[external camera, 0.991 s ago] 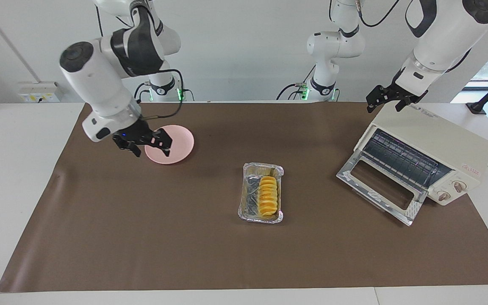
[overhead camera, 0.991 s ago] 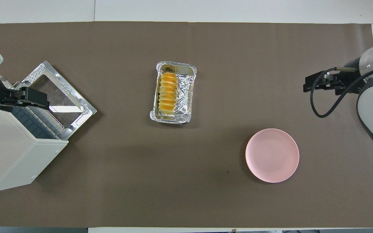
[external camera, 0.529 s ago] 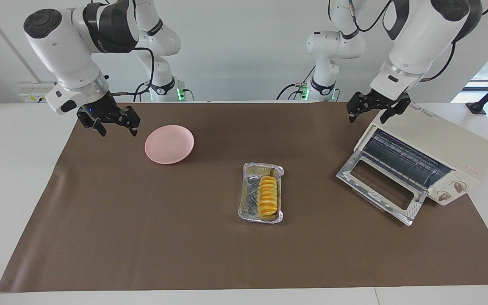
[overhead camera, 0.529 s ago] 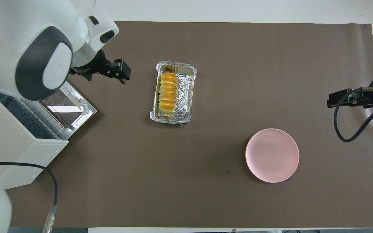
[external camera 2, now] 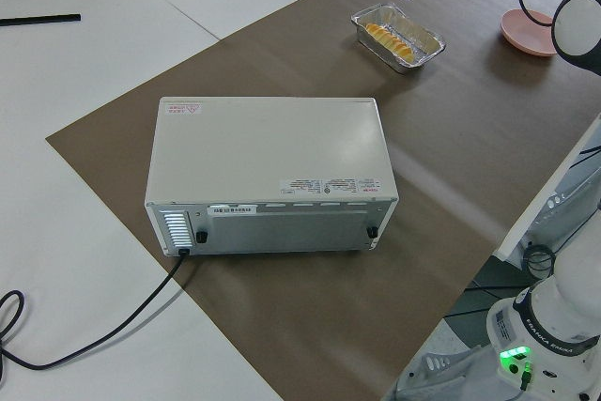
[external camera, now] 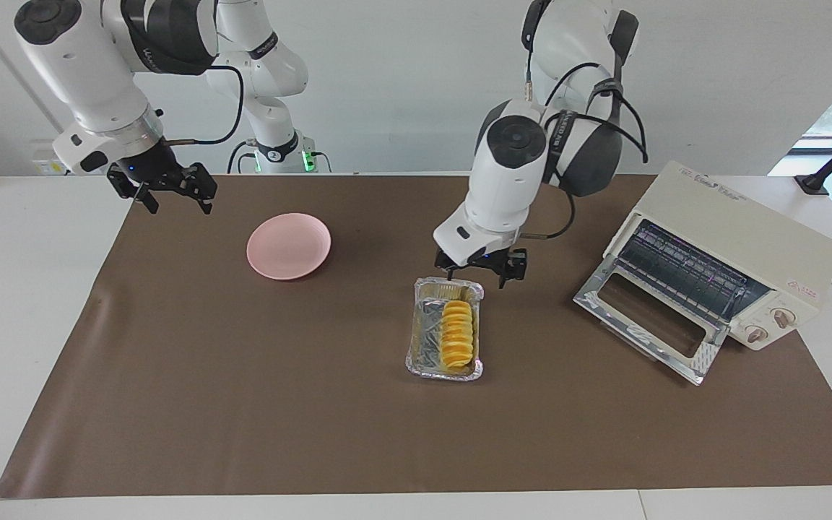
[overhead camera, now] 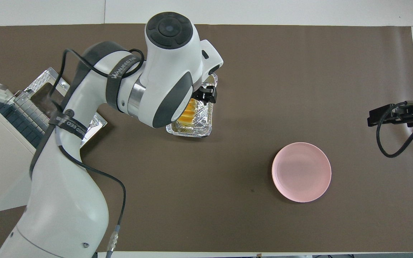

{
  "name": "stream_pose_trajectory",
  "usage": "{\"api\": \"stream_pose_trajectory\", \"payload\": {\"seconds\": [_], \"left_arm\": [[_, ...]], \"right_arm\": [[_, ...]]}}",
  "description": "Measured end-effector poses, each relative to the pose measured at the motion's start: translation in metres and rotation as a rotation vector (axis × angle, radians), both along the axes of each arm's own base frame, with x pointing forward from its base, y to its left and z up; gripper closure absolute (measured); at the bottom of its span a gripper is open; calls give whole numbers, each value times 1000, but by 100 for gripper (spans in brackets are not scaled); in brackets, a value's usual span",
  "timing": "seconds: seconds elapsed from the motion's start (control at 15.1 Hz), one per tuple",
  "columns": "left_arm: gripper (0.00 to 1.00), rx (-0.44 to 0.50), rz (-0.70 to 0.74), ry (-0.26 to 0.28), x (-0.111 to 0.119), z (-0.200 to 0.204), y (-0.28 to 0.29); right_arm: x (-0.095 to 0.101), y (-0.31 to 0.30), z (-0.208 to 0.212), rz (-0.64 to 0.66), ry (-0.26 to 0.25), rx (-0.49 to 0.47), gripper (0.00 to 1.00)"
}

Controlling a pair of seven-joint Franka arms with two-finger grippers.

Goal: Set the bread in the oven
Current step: 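Grasp the foil tray with the left gripper, then lift the foil tray with the left gripper and carry it to the oven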

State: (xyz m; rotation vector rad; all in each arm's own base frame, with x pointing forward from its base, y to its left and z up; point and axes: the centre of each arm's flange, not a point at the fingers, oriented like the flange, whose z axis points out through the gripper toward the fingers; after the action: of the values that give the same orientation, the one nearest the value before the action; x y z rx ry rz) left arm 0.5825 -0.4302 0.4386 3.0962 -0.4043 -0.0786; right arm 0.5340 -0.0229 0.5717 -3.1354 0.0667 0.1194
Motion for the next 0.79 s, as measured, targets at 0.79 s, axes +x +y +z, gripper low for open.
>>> {"api": "stream_pose_trajectory", "payload": {"seconds": [0.79], "left_arm": [[7,7,54,-11,-18,-100,-54]], "right_arm": [[-1,2,3,4,-5,0,0]]}}
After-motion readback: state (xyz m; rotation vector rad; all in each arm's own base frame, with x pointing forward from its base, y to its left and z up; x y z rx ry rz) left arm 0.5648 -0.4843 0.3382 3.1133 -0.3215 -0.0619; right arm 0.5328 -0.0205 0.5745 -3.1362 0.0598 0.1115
